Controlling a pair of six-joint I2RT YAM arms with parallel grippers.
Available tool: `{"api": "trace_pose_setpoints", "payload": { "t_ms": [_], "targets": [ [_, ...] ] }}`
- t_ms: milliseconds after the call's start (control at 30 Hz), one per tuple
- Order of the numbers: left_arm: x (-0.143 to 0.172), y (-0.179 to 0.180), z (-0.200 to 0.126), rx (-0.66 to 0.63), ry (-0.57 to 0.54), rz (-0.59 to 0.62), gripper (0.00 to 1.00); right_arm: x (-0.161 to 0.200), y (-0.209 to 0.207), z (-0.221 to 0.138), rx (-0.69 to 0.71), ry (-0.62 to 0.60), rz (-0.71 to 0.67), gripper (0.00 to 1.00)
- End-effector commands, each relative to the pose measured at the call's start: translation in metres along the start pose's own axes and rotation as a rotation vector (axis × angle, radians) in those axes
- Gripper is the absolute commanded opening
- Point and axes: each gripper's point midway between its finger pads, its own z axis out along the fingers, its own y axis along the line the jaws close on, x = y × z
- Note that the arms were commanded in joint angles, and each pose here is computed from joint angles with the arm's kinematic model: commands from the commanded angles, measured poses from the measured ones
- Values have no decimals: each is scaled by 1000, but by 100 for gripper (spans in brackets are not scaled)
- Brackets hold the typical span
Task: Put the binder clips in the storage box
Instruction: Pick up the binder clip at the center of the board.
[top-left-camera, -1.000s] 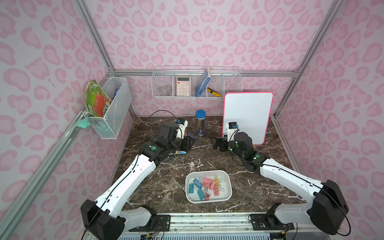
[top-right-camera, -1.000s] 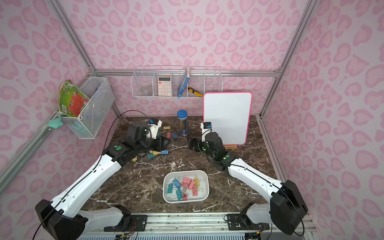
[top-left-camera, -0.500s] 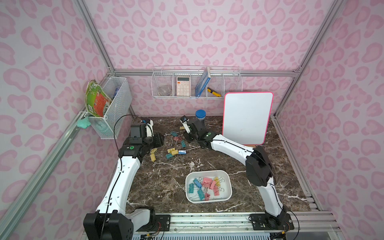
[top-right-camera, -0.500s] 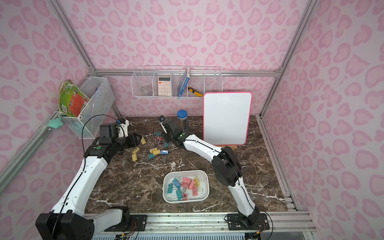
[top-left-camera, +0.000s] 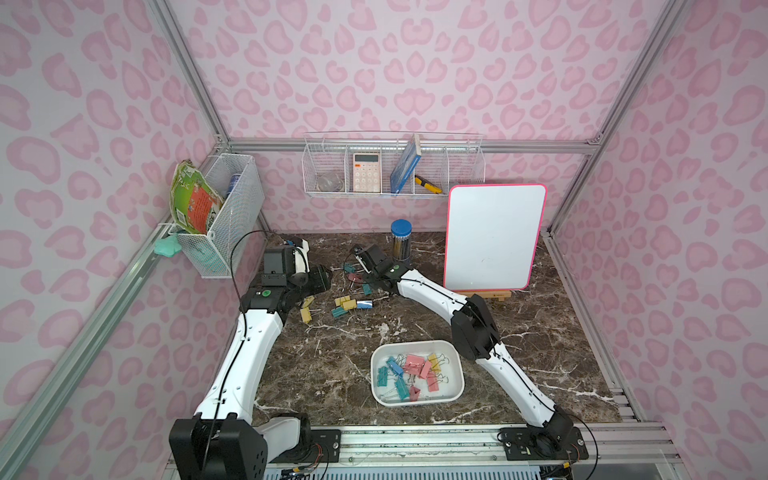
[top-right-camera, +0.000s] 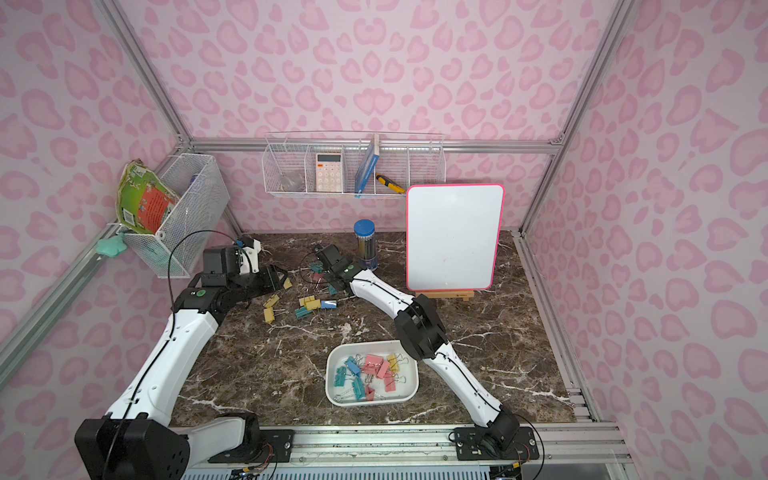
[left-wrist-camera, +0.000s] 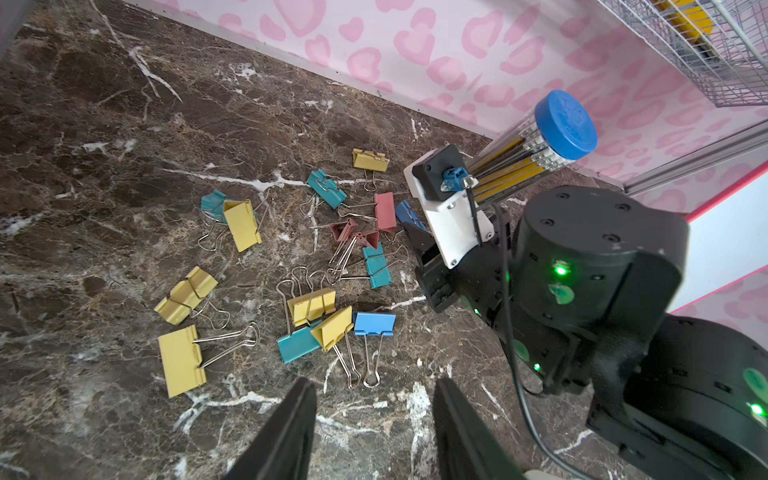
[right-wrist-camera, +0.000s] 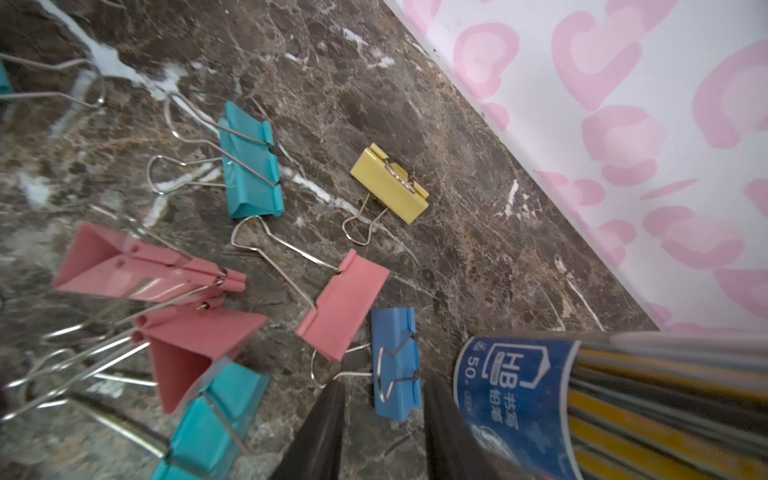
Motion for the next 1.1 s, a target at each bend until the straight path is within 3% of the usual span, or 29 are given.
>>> {"api": "trace_pose_setpoints", "payload": {
  "t_ms": [0,467,700,900,1067],
  "targets": [
    [-2,-1,-1,5,-3,-11,51,-10,-6,3,23,-42,5,37],
    [1,-4,3,21,25,-27,51,-3,-12,24,35,-57,4,26],
    [2,-4,5,28,34,-31,54,-16,-13,8,52,-72,-1,0],
    [2,-7,5,41,30,-28,66,-45,-23,-30,72,-117,21,0],
    [1,-7,3,44,20,-24,84,-63,-34,-81,90,-156,17,0]
  ]
}}
